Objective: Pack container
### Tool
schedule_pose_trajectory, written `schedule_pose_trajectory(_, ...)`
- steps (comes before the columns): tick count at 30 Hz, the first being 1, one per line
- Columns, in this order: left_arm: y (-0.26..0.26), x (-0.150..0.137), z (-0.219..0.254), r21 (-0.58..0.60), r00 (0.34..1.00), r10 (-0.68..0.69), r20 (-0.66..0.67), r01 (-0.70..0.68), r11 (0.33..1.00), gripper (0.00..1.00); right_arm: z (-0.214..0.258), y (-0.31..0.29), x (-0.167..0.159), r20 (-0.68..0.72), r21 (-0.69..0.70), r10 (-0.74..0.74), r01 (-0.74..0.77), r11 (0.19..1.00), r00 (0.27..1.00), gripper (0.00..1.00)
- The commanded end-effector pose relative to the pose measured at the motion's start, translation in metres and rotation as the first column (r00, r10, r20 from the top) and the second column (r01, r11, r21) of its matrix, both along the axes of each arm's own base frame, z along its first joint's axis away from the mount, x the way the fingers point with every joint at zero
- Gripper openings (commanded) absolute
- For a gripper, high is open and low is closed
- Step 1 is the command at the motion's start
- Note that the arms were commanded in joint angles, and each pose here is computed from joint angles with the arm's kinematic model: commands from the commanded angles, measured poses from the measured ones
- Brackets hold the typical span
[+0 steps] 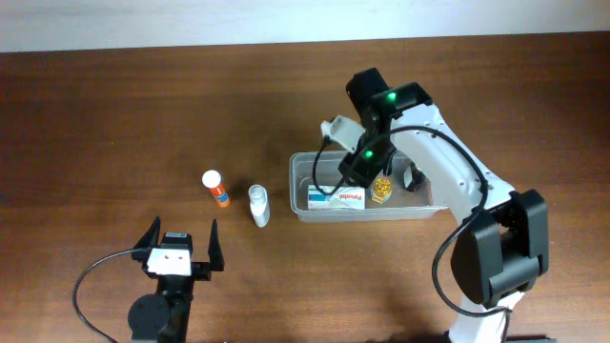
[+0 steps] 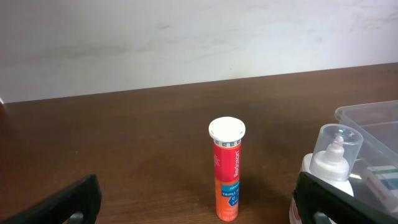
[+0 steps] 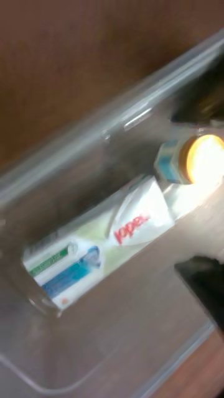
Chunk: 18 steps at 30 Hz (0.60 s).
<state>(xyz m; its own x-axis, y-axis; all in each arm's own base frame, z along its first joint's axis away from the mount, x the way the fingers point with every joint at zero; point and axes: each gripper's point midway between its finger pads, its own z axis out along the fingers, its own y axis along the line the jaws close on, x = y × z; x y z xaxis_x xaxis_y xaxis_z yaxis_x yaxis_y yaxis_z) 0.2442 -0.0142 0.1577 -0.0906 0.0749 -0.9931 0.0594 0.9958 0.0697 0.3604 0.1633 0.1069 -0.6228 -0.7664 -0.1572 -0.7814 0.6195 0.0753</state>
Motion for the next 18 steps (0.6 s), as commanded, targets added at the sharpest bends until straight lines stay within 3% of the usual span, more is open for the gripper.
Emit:
schedule_pose_trajectory(1,0.002,0.0,-0.001,0.016,1.0,0.009,0.002,-0.009,1.0,0.99,0.047,-0.02,0.034,0.15,-0.024,-0.26,0.267,0.964,0.954,0.78)
schedule_pose_trajectory(2,0.002,0.0,-0.001,0.016,1.0,0.009,0.002,-0.009,1.0,0.99,0.067,-0.034,0.043,0.188,0.0,-0.364,0.371,0.929,0.912,0.98)
schedule_pose_trajectory(6,0.002,0.0,-0.001,0.016,1.0,0.009,0.002,-0.009,1.0,0.99,0.102,-0.108,0.061,0.202,0.084,-0.703,0.703,0.706,0.682,0.98)
schedule_pose_trajectory(7,0.002,0.0,-0.001,0.016,1.0,0.009,0.002,-0.009,1.0,0.99,0.102,-0.146,0.063,0.175,0.102,-0.812,0.811,0.577,0.556,0.98)
schedule_pose_trajectory(10,0.002,0.0,-0.001,0.016,1.0,0.009,0.002,-0.009,1.0,0.99,0.091,-0.206,0.059,0.085,0.117,-0.932,0.926,0.359,0.351,0.98)
schedule_pose_trajectory(18,0.002,0.0,-0.001,0.016,1.0,0.009,0.002,-0.009,1.0,0.99,0.044,-0.308,0.024,0.015,0.029,-0.995,0.994,0.102,0.102,0.98)
